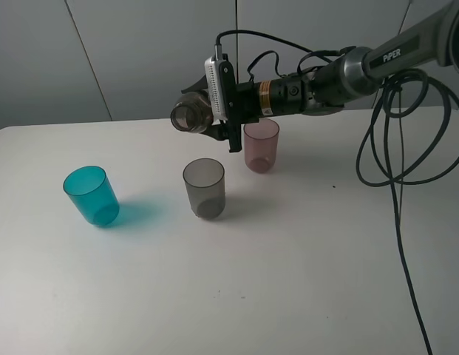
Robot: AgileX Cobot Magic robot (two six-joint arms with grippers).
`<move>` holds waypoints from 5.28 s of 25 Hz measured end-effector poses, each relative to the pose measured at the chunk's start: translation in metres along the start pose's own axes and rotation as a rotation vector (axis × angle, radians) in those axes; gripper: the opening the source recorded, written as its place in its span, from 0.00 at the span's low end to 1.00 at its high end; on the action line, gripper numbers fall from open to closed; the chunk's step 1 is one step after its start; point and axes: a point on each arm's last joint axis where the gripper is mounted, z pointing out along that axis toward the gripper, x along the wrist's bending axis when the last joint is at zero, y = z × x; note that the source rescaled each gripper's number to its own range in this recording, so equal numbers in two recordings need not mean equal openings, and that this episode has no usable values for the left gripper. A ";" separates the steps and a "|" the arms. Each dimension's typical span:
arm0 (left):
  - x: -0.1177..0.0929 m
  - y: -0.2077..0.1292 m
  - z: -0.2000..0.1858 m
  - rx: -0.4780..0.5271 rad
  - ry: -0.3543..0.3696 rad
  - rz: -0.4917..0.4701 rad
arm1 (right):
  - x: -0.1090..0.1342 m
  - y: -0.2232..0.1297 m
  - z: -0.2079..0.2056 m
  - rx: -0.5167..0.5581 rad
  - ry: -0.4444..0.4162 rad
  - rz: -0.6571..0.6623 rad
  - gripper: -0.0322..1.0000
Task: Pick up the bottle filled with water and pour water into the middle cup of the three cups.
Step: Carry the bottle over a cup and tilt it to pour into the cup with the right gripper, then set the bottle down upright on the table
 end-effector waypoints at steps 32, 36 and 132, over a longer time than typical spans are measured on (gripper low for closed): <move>0.000 0.000 0.000 0.000 0.000 0.000 | 0.006 -0.013 0.001 0.014 0.011 -0.267 0.03; 0.000 0.000 0.000 0.000 0.000 0.000 | 0.006 -0.013 0.001 0.014 0.011 -0.315 0.03; 0.000 0.000 0.000 0.000 0.000 0.002 | -0.024 0.001 -0.008 0.012 -0.046 -0.778 0.03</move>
